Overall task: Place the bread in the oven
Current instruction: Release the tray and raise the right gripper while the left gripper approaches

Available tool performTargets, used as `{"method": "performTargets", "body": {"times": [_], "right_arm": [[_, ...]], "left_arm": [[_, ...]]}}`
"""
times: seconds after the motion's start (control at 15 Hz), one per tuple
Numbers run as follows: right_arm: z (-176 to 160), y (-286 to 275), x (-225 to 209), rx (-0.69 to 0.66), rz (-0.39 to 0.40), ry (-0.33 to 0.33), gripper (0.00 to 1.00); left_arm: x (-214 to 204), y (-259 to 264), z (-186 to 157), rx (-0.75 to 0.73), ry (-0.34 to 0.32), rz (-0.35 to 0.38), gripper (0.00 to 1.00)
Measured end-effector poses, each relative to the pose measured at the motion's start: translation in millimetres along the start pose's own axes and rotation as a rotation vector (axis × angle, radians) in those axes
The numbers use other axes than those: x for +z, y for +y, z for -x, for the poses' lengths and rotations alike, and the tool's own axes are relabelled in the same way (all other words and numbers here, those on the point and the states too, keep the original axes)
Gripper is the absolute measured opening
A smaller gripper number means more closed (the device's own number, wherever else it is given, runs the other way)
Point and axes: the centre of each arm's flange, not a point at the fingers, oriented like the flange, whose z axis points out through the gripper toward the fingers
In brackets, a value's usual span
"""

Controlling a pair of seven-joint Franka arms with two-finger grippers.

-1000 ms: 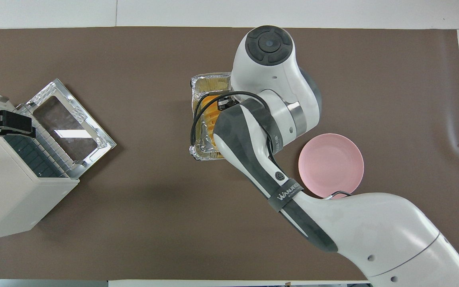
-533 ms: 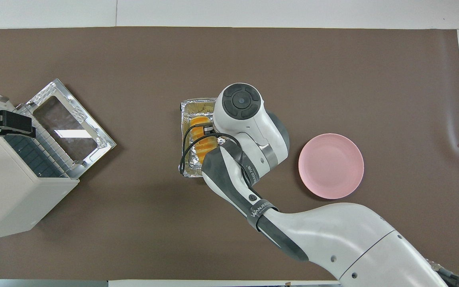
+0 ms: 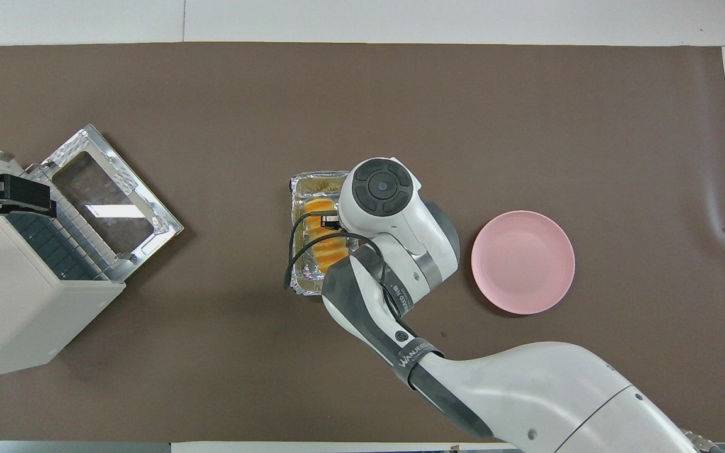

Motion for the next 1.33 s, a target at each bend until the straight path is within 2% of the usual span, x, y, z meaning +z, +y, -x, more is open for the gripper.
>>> {"method": "performTargets", "body": {"times": [0.13,0.33,0.4,0.67,0.93,1.13,1.33], "right_arm": [[-3.8,4.4,-17.3,0.014,0.020,-0.020,0.66],[-25.3,34.0,-69.2,0.070,0.032,-0.017,0.96],[-34.9,53.9,-88.4,0.091,0.032,-0.011,1.00],[-67.8,154.2,-150.5,0.066,0.039,0.006,1.00],[-83.4,225.7,-182.9,-0.012,0.040,0.030,1.00],[-85.5,257.7,-200.9,-0.057,0.045,0.042,1.00],[-82.9,287.8,-218.6,-0.115,0.053,0.039,1.00]], "left_arm": [[0.0,0.0,0.0,0.000,0.000,0.000,1.00],[0.0,0.0,0.0,0.000,0.000,0.000,1.00],[0.0,0.0,0.0,0.000,0.000,0.000,1.00],[-2.2,4.4,-2.1,0.008,0.024,0.002,1.00],[-5.0,29.7,-4.2,0.052,0.067,0.006,1.00],[9.8,79.0,-7.0,0.095,0.056,0.009,1.00],[44.6,159.8,-21.3,0.084,0.021,0.005,1.00]]}}
